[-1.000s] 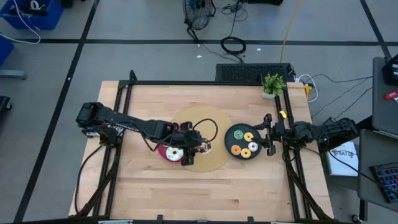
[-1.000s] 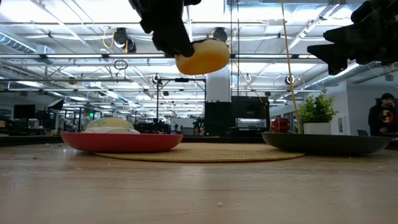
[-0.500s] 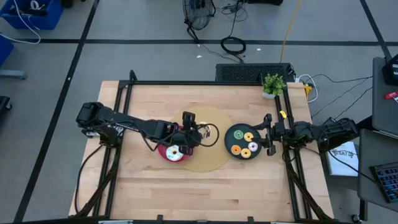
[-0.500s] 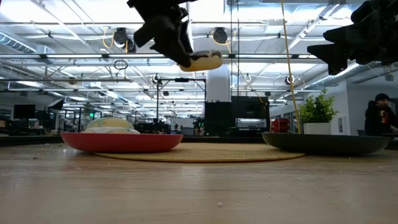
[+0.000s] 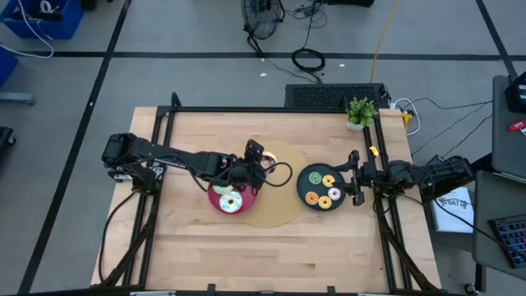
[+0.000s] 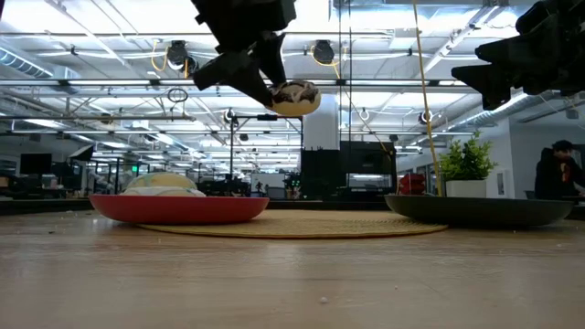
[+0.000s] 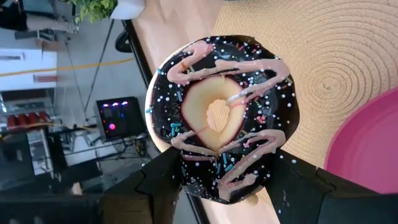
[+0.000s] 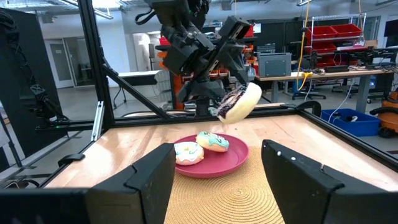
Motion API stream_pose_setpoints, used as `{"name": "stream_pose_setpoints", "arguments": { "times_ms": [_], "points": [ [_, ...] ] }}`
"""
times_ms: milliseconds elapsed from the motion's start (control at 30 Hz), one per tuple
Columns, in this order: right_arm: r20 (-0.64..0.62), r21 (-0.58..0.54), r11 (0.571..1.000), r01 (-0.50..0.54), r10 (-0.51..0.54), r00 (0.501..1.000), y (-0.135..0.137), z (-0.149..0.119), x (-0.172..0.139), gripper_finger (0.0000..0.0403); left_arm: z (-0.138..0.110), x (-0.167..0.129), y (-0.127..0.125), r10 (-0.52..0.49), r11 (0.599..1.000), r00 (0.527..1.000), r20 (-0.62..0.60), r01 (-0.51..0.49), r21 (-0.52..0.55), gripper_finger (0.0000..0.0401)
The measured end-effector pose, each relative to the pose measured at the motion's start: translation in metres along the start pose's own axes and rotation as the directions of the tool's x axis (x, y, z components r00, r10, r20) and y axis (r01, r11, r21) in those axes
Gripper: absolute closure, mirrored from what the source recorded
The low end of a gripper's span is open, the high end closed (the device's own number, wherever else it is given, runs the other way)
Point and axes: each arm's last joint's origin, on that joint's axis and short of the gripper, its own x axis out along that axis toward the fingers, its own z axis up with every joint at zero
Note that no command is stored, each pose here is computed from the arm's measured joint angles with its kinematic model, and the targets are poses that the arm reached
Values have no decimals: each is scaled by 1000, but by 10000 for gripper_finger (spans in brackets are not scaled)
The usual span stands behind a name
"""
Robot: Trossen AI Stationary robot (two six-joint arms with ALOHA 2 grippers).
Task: Pick & Place donuts
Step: Put the large black donut on the pink plate
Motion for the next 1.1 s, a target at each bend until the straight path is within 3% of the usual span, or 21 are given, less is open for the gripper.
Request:
{"name": "stream_pose_setpoints", "arguments": {
  "times_ms": [267,367,467,600,700,767,900,1033,1100],
  "points": [
    [0,0,1000,0,0,1000,0,0,0,176,0,1,1,-12,987,1000,17,15,-159,187],
    [0,0,1000,0,0,1000,0,0,0,177,4,1,2,-45,941,995,91,73,-329,187],
    [0,0,1000,0,0,1000,0,0,0,177,10,0,4,-63,859,980,187,148,-491,187],
    [0,0,1000,0,0,1000,0,0,0,177,19,-2,11,-52,685,942,331,275,-675,187],
    [0,0,1000,0,0,1000,0,0,0,177,26,-5,17,-5,528,905,426,365,-767,187],
    [0,0,1000,0,0,1000,0,0,0,177,30,-7,22,34,402,877,480,427,-810,187],
    [0,0,1000,0,0,1000,0,0,0,177,36,-11,30,111,115,831,546,535,-837,187],
    [0,0,1000,0,0,1000,0,0,0,177,36,-11,31,118,-73,831,544,554,-829,187],
    [0,0,1000,0,0,1000,0,0,0,176,34,-9,32,115,-147,837,535,547,-824,187]
  ]
}}
